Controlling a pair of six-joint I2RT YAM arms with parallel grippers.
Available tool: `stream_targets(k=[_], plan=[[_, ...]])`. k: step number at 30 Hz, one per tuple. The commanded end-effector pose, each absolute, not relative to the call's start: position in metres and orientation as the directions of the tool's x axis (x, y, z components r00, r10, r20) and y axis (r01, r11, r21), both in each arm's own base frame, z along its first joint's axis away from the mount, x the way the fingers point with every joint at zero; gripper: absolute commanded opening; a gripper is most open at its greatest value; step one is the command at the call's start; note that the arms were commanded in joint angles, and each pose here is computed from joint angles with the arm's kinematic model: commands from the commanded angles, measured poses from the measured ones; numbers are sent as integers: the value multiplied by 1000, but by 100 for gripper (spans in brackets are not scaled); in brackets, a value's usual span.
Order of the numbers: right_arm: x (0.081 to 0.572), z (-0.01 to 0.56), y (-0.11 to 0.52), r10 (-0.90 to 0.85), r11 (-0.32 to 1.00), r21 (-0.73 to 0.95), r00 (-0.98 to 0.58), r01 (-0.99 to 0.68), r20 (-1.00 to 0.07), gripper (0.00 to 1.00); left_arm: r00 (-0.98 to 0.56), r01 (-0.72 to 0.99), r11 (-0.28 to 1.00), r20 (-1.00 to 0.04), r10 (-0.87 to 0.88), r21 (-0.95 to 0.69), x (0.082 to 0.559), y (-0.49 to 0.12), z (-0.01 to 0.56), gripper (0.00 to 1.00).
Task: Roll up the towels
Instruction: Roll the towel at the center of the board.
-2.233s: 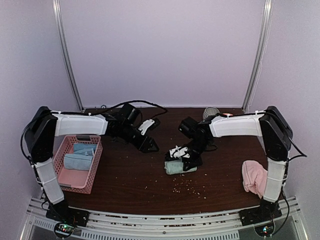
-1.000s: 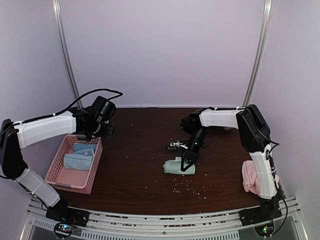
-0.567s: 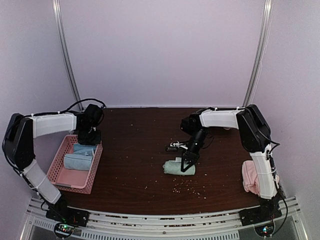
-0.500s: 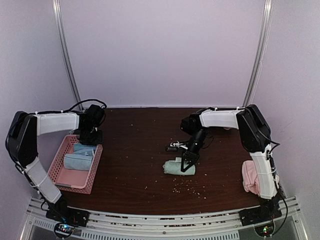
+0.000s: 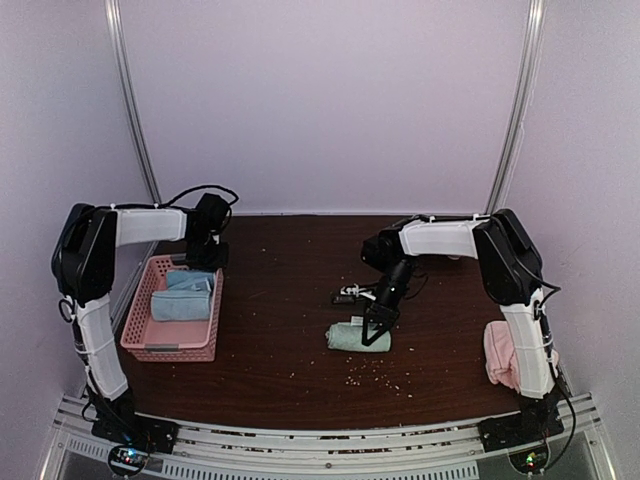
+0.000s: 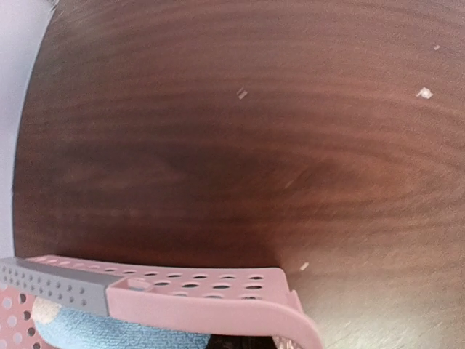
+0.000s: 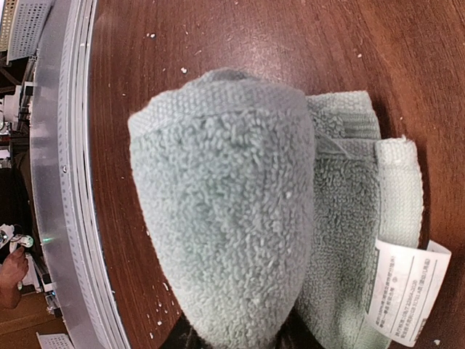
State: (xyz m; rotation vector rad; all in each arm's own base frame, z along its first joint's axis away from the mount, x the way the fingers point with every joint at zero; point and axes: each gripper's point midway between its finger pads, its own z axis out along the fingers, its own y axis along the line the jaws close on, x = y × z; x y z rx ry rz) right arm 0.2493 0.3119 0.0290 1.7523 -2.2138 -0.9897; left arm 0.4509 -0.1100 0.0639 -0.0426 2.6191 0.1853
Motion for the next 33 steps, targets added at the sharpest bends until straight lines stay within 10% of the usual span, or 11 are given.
stream_targets(k=[1, 10, 18, 25, 33], plan=[[229, -49, 270, -976, 168, 549, -215, -818, -21, 26, -826, 23, 999, -563, 37, 32, 491, -142, 74, 0], [225, -49, 272, -975, 173, 576, -224, -799, -17, 26, -785, 70, 997, -619, 39, -26, 513, -162, 105, 1], [226, -59, 270, -969, 218, 589, -244, -778, 36, 25, -594, 301, 945, -749, 293, 131, 436, -221, 199, 44], [225, -65, 267, -967, 238, 616, -242, -751, 79, 25, -105, 812, 453, -671, 734, 368, 297, -382, 173, 52], [227, -60, 269, -965, 241, 619, -251, -747, 74, 25, 135, 924, 74, -501, 855, 375, 228, -457, 94, 53]])
